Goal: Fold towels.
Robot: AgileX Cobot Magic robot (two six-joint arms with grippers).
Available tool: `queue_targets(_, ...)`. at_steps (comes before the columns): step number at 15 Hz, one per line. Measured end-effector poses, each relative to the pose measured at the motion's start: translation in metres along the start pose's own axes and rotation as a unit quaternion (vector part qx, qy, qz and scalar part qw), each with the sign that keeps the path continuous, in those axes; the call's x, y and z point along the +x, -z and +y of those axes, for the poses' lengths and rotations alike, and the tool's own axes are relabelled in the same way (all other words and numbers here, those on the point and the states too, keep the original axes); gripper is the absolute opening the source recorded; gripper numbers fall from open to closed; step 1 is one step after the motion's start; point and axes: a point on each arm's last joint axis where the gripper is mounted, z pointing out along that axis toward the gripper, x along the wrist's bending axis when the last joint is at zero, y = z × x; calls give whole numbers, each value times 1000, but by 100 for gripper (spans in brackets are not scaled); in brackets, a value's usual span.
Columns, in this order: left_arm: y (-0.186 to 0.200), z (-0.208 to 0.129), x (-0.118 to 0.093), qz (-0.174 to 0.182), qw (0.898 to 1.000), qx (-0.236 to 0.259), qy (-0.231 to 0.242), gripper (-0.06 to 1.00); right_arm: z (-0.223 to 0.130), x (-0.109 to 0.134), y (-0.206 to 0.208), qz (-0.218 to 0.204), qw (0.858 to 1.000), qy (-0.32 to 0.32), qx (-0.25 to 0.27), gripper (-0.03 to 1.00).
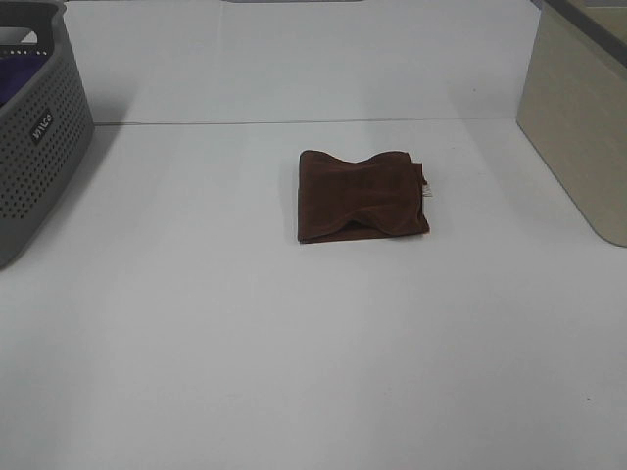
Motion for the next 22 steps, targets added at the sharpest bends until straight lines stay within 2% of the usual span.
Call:
queue_targets(5,0,0,0,0,1000,0,0,59,-2,-1,4,-13,1000,-13,-13,81)
queue_targets(9,0,0,0,4,1000,-1,4,59,-17,-1,26,-73,990,-57,-102,80)
queue_targets(10,2,-1,2,23,1000,-9,19,59,-25,2,35,-89,984,-61,-140,80)
queue_targets(12,10,-6,3,61,996,-38,47,59,-33,6,42,-97,978,-59,-174,80)
queue_targets(14,21,-14,1,91,991,-81,63,59,-35,7,43,-98,977,-58,-182,80)
queue_targets(16,31,-22,-2,100,986,-121,63,59,-35,7,43,-98,977,-58,-182,80)
queue_targets(22,32,-22,-2,102,985,-123,62,59,-35,7,43,-98,977,-58,-182,80)
